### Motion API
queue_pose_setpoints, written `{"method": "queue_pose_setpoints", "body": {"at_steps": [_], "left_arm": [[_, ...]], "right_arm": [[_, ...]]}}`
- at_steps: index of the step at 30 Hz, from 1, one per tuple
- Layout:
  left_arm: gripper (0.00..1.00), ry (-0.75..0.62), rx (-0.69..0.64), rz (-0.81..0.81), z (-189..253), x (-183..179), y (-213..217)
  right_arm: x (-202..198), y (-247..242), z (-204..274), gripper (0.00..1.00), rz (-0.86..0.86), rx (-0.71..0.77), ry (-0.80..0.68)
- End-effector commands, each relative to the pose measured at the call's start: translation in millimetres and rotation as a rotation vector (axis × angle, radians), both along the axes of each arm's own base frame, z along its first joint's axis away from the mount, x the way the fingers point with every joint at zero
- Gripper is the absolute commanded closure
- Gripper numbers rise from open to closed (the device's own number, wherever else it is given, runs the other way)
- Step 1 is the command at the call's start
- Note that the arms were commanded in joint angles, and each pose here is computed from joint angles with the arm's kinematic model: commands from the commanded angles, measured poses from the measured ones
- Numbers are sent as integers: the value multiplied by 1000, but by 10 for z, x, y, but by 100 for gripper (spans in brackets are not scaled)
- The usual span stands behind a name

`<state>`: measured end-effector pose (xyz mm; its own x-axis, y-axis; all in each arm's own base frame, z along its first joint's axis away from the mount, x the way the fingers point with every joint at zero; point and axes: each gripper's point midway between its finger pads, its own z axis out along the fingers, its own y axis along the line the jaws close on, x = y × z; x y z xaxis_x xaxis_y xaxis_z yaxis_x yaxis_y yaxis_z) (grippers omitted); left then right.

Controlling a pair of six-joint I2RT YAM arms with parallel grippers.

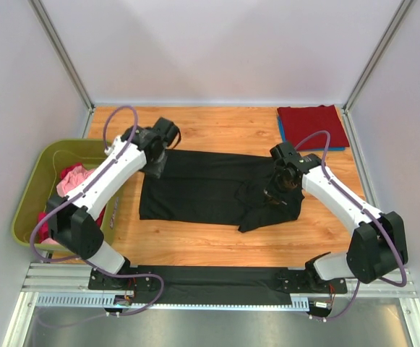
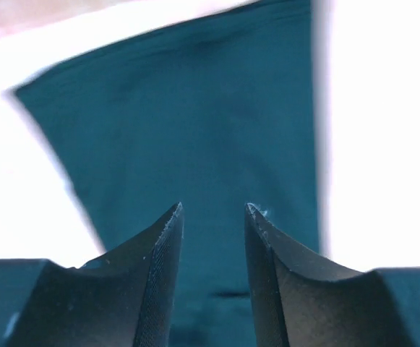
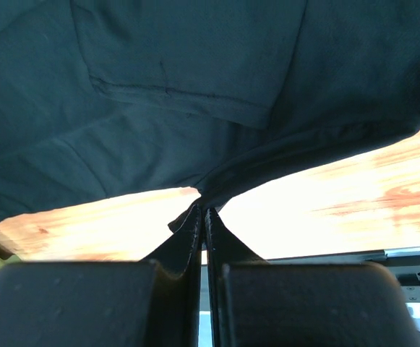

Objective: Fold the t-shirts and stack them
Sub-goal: Fold the tshirt

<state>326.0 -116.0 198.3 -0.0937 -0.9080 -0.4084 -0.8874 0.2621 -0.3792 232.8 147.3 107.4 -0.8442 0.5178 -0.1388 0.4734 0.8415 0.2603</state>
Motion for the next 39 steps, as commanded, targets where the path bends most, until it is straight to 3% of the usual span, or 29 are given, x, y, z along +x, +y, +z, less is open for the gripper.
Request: {"method": "queue_pose_setpoints", "body": {"at_steps": [1,2,4,6,10,15,20,24,28,32,36,39], "left_arm": [[54,399,128,35,-666,-1034,401],[54,314,68,39,-741,-890,304],[54,295,23,11,-985,-813,199],[54,337,-3,-7,-1068,-817,106],[53,466,70,-31,-1126,-831,104],[53,502,89,-25,-1247,-858,128],[54,660,61,80,-1363,-1131,85],[56,616,4,154,-1387,-980,45],[54,692,-46,245,-1454,-1004,102],[52,617,-5,308,-1470,-1089,333],[50,525,-96,343,-1590,-1154,379],[49,511,-81,354,-1625,-1185,438]], "right_arm": [[90,19,186,100,12,29,-58],[93,21,188,100,12,32,-57],[123,0,196,100,17,23,-63],[130,-115,160,100,-11,-14,-52],[181,-325,47,100,-76,-31,-40],[148,-397,-53,100,-96,-39,-20],[83,-429,-108,100,-92,-50,-11],[69,-406,-141,100,-83,-39,-1],[91,-409,-126,100,-71,-40,-8],[119,-410,-105,100,-64,-34,-17],[154,-394,-105,100,-69,-14,-20],[189,-401,-112,100,-73,-9,-18]]}}
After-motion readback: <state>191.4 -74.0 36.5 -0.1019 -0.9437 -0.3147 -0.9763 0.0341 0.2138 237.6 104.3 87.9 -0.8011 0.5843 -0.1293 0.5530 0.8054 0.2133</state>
